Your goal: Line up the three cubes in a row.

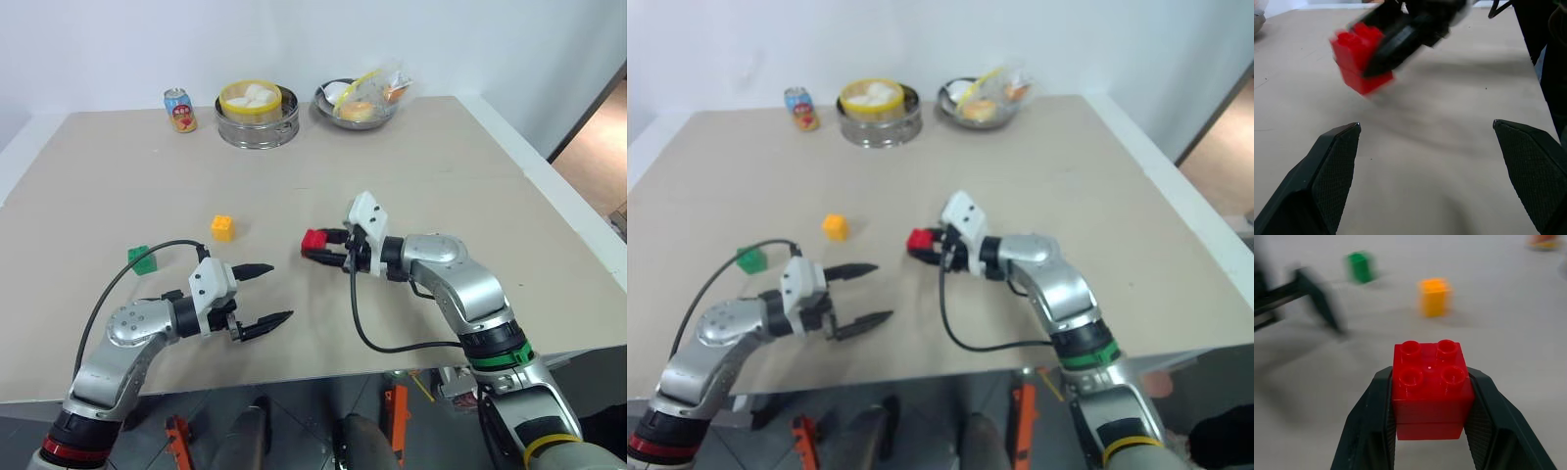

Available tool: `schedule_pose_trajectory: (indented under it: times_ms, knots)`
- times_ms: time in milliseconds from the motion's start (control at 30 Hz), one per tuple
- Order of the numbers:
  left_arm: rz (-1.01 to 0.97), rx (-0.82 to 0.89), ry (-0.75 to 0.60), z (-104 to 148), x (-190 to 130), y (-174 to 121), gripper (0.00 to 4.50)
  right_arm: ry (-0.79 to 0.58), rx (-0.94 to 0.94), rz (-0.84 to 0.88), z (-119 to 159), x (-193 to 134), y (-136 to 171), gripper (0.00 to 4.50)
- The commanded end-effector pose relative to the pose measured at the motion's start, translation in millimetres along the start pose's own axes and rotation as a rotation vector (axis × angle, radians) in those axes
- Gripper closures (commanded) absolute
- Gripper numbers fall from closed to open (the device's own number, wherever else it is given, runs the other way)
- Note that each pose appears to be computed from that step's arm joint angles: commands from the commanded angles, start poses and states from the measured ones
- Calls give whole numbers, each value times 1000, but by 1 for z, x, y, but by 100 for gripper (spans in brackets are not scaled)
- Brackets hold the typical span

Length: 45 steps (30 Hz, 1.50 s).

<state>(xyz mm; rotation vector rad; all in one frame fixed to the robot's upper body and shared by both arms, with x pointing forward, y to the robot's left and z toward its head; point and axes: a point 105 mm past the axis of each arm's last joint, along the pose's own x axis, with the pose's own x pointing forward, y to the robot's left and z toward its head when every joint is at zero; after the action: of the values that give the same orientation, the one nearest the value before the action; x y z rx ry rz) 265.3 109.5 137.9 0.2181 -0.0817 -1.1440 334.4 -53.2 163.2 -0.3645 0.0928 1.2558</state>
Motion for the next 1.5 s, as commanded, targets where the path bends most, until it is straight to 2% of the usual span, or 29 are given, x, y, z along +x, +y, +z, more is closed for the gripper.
schedule_pose_trajectory:
  times_ms: [33, 400, 933, 967, 1067, 1200, 1367, 1500]
  knots:
    - [7, 21, -9, 8, -12, 2, 0, 24, -50, 113, 4, -7, -4, 324]
    - [6, 24, 6, 9, -19, 3, 0, 95, -100, 296, -9, 0, 2, 324]
    - [3, 44, 13, 11, -17, 4, 0, 153, -72, 281, -28, -3, 4, 324]
    - [1, 46, 13, 11, -16, 4, 0, 159, -69, 281, -29, -4, 4, 244]
    - [-2, 50, 12, 12, -15, 4, 0, 156, -65, 276, -28, -5, 3, 151]
    - [-4, 53, 11, 13, -15, 6, 0, 146, -88, 268, -25, -6, 3, 5]
    - [12, 50, 14, 13, -16, 10, 0, 81, -150, 253, -2, -7, 9, 2]
    - [152, 8, -9, 14, -25, 31, 0, -30, -157, 222, 29, -10, 23, 2]
